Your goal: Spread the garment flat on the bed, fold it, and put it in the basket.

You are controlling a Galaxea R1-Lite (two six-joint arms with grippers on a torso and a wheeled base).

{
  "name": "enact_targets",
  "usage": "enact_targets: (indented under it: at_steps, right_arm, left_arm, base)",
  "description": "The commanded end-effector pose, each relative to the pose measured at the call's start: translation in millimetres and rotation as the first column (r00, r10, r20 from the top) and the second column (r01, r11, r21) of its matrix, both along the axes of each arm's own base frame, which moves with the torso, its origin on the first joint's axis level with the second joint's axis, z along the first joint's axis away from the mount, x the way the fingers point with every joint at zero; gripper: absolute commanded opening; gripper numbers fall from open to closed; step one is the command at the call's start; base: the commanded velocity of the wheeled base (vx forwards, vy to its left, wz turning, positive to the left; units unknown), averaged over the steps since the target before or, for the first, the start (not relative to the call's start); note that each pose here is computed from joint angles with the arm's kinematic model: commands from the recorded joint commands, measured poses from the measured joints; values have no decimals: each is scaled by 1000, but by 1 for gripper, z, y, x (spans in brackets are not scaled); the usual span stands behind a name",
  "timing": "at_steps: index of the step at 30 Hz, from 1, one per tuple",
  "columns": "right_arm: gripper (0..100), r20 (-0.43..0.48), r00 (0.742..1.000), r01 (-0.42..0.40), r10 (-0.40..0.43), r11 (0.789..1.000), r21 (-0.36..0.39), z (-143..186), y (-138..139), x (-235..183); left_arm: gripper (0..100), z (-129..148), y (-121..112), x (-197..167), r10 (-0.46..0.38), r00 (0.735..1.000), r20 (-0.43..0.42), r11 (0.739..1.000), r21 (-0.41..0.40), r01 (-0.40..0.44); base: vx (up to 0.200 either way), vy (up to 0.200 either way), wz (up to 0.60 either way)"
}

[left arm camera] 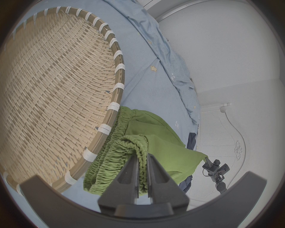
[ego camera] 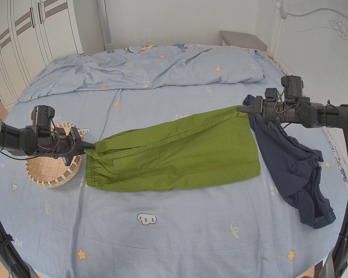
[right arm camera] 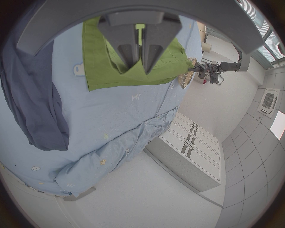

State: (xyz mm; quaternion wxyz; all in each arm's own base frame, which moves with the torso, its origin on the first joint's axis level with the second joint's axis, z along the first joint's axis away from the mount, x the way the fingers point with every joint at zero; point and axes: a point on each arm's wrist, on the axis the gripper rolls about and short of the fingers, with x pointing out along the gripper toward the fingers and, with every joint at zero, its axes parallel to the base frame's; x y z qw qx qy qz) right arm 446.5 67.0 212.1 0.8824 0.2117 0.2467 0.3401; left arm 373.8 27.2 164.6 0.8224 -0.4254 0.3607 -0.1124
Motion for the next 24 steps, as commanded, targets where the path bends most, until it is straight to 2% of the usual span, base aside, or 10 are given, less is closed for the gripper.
enact_targets:
  at_steps: [1, 16, 24]
  right_arm:
    - [0, 5, 1000, -2, 2, 1000, 0, 0, 1, 3]
    - [0, -38, 999, 32, -32, 999, -19, -20, 1, 13]
    - [0, -38, 999, 35, -36, 999, -19, -21, 0, 14]
  left_arm:
    - [0, -2, 0, 1, 0, 1000, -3, 1000, 0, 0]
    - [0, -4, 1, 12, 5, 999, 47, 1000, 1, -5]
    - [0, -6, 1, 16, 4, 999, 44, 1000, 0, -4]
  base:
    - [0, 0, 0]
    - [0, 0, 0]
    - [0, 0, 0]
